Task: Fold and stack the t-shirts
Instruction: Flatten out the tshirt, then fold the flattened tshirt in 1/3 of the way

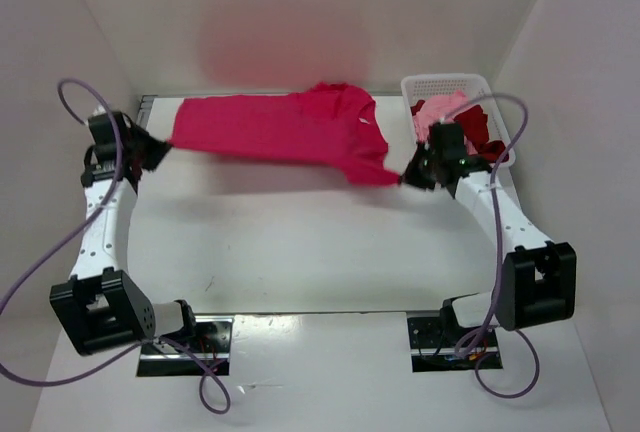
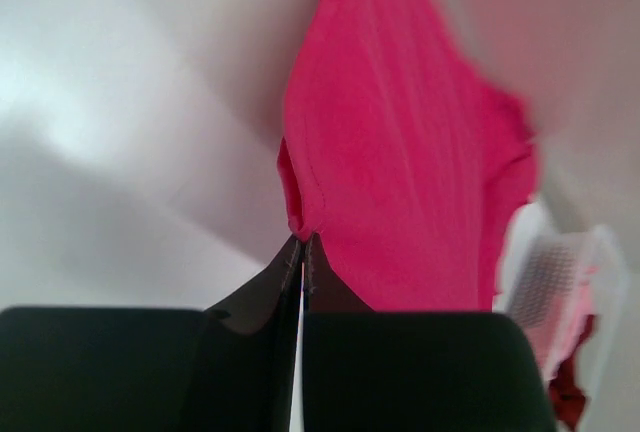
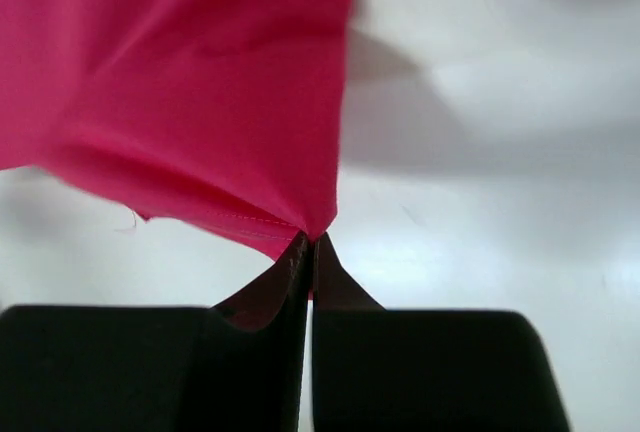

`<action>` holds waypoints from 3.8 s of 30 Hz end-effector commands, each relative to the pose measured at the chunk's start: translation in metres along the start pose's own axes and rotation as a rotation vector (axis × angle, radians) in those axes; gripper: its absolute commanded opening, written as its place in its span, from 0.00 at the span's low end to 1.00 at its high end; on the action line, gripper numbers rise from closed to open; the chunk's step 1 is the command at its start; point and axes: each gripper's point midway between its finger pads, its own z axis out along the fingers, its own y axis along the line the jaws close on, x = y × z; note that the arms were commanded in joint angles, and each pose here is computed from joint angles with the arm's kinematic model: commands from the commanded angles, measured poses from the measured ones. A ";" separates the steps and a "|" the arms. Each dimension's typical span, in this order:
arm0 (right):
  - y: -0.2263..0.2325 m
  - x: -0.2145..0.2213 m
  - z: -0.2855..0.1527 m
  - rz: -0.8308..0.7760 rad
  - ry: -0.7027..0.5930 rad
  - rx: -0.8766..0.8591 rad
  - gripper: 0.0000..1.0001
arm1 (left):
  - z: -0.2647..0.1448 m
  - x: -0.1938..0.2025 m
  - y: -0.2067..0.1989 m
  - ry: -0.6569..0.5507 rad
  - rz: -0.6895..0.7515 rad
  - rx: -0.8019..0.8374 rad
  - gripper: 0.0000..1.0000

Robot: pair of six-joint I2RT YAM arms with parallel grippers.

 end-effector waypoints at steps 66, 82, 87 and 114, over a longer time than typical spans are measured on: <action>0.011 0.026 0.061 -0.008 0.082 0.014 0.03 | 0.039 0.126 0.178 0.355 -0.231 -0.310 0.37; -0.021 0.048 0.085 0.003 0.120 0.125 0.33 | 0.062 0.104 0.213 0.328 -0.273 -0.375 0.00; -0.012 0.052 0.094 -0.010 0.156 0.098 0.35 | 0.062 0.084 0.227 0.300 -0.281 -0.402 0.00; 0.036 0.064 0.126 -0.105 0.287 -0.050 0.10 | 0.060 0.091 0.199 0.313 -0.186 -0.316 0.00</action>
